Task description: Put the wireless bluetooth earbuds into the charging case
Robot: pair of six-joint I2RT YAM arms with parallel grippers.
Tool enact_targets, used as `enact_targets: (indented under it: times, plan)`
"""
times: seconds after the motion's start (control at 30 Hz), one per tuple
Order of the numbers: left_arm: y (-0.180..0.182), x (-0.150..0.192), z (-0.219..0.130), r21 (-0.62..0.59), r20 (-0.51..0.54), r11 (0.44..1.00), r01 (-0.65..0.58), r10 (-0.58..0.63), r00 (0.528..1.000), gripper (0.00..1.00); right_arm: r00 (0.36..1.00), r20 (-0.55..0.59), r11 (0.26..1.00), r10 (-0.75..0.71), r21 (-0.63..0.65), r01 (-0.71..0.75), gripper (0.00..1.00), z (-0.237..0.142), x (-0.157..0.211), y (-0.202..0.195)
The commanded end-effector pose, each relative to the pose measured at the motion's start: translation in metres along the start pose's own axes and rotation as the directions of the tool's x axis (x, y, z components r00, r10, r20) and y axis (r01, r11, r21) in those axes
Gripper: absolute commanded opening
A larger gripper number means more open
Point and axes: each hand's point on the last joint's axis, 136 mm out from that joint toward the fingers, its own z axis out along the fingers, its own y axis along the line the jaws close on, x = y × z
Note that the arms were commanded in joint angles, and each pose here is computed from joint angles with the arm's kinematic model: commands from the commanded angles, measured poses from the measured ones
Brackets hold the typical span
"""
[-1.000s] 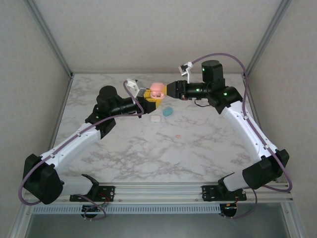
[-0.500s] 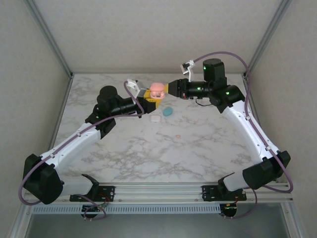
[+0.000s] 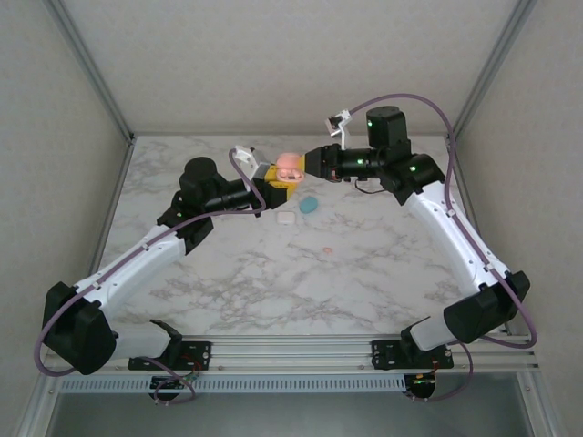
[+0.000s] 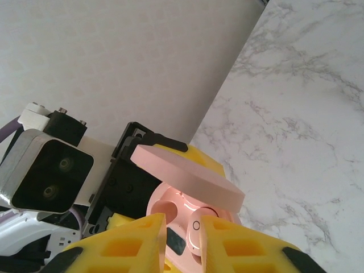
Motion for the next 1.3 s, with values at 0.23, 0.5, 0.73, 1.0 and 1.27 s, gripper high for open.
enact_targets:
  times: [0.23, 0.5, 0.73, 1.0, 1.27]
  plan:
    - [0.001, -0.011, 0.001, -0.031, 0.019, 0.998, -0.052, 0.053, 0.998, 0.08, 0.995, 0.046, 0.995, -0.092, 0.044, 0.09, 0.29, -0.02, -0.003, 0.02]
    - [0.015, 0.005, -0.006, -0.126, 0.001, 0.991, -0.036, 0.037, 0.999, 0.07, 0.976, 0.216, 0.859, 0.031, 0.493, -0.136, 0.36, -0.086, 0.017, -0.082]
    - [0.017, 0.001, -0.014, -0.169, 0.013, 0.985, -0.037, 0.039, 0.999, 0.07, 0.917, 0.093, 0.633, 0.387, 0.697, -0.338, 0.37, -0.069, 0.11, -0.212]
    - [0.014, -0.009, -0.018, -0.179, 0.023, 0.983, -0.046, 0.051, 0.998, 0.08, 0.841, -0.064, 0.6, 0.538, 0.729, -0.328, 0.39, -0.01, 0.161, -0.269]
    - [0.012, -0.012, -0.018, -0.17, 0.019, 0.984, -0.049, 0.053, 0.998, 0.08, 0.824, -0.199, 0.636, 0.53, 0.737, -0.231, 0.42, 0.034, 0.172, -0.3]
